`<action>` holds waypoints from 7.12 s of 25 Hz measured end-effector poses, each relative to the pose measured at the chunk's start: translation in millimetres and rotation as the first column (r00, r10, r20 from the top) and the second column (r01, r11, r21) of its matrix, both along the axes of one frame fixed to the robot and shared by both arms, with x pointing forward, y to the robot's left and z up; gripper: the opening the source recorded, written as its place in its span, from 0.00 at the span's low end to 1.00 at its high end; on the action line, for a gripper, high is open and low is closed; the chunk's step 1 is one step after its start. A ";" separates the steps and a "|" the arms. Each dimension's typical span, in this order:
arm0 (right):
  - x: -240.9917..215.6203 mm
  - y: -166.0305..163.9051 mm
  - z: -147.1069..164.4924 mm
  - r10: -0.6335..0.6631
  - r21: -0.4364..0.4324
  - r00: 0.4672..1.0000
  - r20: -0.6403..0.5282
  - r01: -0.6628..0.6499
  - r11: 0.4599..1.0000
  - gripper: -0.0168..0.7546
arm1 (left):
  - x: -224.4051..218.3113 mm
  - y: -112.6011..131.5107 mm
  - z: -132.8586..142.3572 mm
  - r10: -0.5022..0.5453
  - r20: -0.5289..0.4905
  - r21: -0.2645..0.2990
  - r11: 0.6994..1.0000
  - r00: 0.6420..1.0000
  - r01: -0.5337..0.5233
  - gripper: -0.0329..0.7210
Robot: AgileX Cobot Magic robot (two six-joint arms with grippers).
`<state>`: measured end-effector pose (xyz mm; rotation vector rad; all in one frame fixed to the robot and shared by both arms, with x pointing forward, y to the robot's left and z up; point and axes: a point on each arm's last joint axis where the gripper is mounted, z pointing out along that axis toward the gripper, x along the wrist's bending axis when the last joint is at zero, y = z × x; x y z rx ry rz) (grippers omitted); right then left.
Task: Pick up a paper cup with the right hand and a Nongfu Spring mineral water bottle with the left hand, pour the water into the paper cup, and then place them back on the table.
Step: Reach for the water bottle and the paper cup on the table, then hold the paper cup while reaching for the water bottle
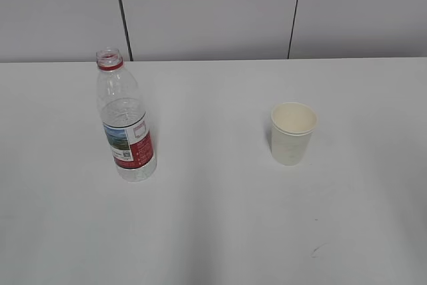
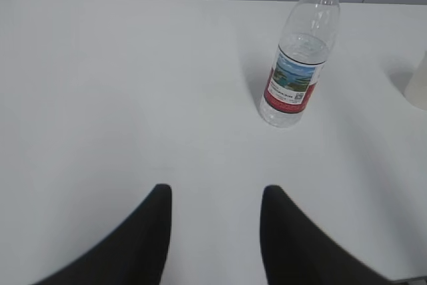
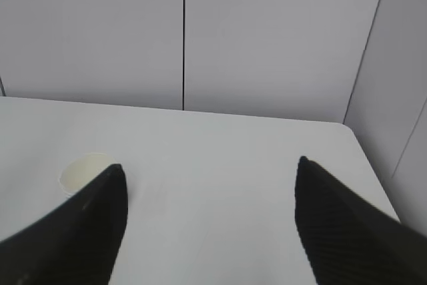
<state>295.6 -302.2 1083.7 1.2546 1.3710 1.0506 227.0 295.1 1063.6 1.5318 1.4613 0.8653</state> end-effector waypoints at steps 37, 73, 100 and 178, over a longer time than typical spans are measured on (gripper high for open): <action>119.9 22.9 -90.6 0.119 0.192 0.993 -0.005 -0.116 0.975 0.77 | 172.2 -15.1 -8.1 0.019 0.293 -0.043 0.999 0.956 -0.006 0.41; 148.8 36.4 -156.9 0.237 0.226 0.971 -0.020 -0.226 0.948 0.77 | 197.1 -84.4 -129.8 -0.434 0.206 0.085 0.901 0.877 0.426 0.41; 131.8 35.6 -177.2 0.244 0.235 0.961 -0.132 -0.209 0.949 0.77 | 230.2 -96.1 -180.5 -0.384 0.095 -0.002 0.923 0.919 0.386 0.85; 288.6 80.6 -259.0 0.537 0.212 0.837 -0.104 -0.509 0.834 0.83 | 298.1 -134.1 -201.3 -0.472 0.172 0.013 0.879 0.865 0.477 0.83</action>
